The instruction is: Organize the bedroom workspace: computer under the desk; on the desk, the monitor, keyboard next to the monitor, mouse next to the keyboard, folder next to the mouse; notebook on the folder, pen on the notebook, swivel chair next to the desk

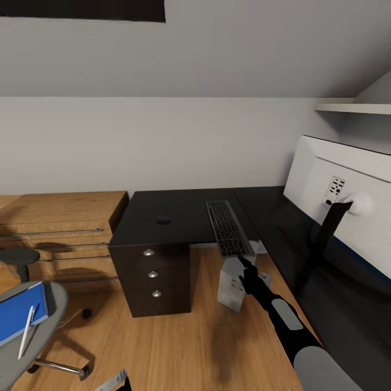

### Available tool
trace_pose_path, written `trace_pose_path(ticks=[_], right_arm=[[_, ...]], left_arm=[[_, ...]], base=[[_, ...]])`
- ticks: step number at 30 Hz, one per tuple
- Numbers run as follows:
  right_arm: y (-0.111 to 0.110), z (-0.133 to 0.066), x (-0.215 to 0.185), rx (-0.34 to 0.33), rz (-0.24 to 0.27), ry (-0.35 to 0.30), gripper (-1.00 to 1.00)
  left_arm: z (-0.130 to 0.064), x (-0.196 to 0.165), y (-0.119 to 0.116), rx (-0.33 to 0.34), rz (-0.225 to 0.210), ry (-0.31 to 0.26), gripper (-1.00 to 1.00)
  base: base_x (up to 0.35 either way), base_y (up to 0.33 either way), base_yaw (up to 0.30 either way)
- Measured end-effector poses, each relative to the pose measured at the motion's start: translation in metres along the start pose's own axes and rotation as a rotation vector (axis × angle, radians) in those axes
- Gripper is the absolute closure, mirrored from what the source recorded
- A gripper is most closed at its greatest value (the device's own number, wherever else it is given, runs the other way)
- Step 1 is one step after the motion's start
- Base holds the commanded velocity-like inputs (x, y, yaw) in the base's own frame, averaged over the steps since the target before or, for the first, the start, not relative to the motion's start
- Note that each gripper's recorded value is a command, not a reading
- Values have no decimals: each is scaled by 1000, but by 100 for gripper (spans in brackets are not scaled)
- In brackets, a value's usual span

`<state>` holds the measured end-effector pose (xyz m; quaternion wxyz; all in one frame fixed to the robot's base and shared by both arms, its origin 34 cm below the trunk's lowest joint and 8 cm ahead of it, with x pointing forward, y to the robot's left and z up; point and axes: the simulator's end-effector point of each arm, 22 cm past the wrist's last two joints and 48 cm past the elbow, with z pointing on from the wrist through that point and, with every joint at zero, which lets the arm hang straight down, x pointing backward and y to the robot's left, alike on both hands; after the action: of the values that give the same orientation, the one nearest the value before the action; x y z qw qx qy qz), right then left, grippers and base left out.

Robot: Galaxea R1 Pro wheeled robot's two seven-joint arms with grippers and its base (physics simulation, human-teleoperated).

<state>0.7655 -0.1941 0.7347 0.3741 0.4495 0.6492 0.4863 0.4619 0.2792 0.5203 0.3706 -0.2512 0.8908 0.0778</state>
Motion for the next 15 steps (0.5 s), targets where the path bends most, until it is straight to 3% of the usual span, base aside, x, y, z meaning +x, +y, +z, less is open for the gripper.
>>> trace_pose_path(ticks=[8,15], right_arm=[[-1,0,0,1,-3,1,-100],[-2,0,3,6,-5,2,-100]], left_arm=[[0,0,0,0,0,1,-100],[0,0,0,0,0,1,-100]], base=[[-278,0,0],[-91,0,0]])
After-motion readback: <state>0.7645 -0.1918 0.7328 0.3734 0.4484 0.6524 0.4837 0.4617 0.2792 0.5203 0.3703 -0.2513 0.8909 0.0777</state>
